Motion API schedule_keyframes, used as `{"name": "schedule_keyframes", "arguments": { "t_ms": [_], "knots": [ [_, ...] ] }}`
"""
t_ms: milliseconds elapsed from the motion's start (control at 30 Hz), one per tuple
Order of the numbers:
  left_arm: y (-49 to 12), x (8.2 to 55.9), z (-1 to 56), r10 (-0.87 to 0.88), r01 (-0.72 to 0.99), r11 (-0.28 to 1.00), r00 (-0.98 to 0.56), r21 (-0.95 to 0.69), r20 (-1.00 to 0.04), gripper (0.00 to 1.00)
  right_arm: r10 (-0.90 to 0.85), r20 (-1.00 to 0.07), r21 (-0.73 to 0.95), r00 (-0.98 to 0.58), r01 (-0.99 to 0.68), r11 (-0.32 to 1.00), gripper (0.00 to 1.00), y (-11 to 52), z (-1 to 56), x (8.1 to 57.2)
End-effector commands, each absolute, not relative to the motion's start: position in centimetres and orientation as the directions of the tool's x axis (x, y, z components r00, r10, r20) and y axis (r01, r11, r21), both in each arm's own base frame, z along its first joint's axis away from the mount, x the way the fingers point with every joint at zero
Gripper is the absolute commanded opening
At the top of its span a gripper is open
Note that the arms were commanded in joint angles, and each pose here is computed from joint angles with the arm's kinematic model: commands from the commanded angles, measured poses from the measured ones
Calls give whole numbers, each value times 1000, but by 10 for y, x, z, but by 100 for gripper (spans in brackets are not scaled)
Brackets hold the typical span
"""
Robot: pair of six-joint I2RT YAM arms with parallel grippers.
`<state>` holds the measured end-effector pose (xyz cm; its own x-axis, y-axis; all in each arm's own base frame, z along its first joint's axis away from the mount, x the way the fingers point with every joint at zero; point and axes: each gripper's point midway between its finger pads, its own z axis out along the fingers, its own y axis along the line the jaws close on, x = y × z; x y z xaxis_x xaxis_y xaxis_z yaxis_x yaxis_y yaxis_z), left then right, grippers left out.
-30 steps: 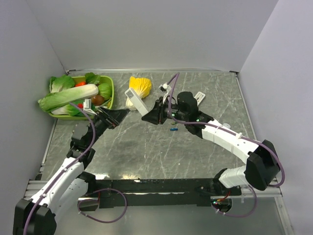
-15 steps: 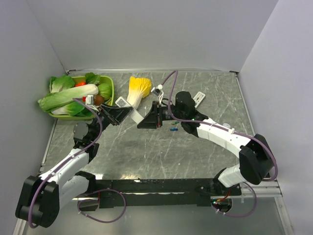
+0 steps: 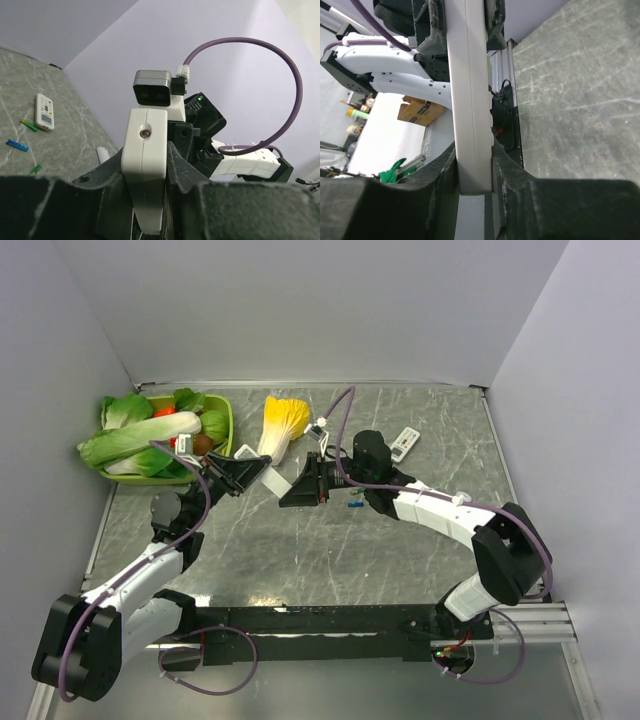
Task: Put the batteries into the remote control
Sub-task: Adjust the remote control, then remove the battery cover from the remote control.
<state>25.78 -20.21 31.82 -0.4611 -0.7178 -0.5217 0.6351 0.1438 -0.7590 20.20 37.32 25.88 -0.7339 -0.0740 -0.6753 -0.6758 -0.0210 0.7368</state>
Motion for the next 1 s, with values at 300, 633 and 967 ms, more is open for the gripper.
{"name": "schedule_keyframes", "arguments": {
  "t_ms": [300, 633, 967],
  "knots": [
    [-197, 269, 265, -700, 583, 325, -381, -744, -604, 1, 81, -578, 810, -812, -559, 178, 75, 389, 238, 262],
    [-195, 276, 261, -733, 543, 325, -372, -774, -569, 1, 79, -541, 830, -837, -516, 213, 56, 393, 212, 269],
    [-178, 291, 262, -845, 460, 244, -331, -854, -420, 1, 19, -503, 824, -864, -473, 312, 34, 383, 156, 261]
  ]
}}
